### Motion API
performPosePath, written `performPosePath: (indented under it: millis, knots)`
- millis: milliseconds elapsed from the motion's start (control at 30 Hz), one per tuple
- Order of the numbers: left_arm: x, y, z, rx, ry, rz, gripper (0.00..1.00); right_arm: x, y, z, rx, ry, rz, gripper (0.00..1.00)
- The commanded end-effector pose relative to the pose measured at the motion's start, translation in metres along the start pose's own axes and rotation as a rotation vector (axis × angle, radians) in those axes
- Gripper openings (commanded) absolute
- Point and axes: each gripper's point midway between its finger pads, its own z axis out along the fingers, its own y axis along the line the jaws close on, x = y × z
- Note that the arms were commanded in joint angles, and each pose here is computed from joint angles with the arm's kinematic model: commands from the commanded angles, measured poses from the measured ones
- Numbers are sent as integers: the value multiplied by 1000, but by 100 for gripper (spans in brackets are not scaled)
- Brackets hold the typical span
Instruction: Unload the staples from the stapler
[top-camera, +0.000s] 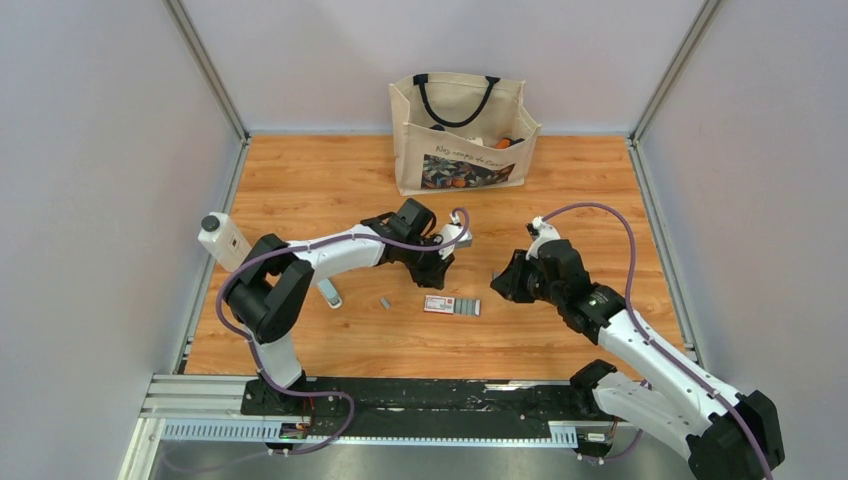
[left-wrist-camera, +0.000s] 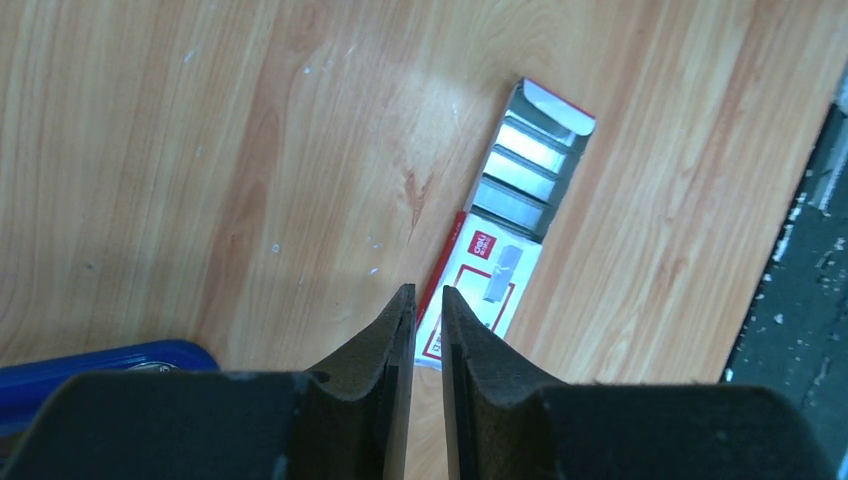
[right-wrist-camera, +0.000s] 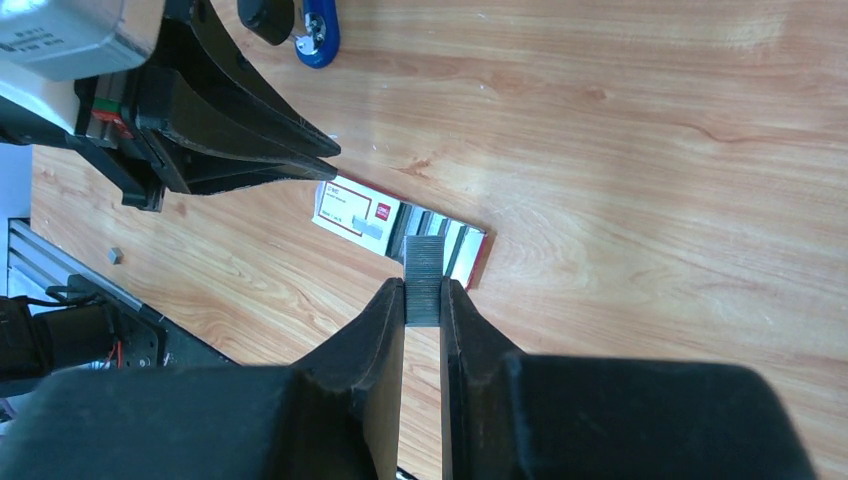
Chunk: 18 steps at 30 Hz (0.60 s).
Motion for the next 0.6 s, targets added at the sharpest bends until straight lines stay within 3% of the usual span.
performPosePath:
  millis: [0,567]
  knots:
    - [-3,9,4,-94,-20,17,23,-8,2,6,-24,-57,13,10]
    - [13,22,16,-178,10,34,19,-3,8,14,-70,-42,22,10]
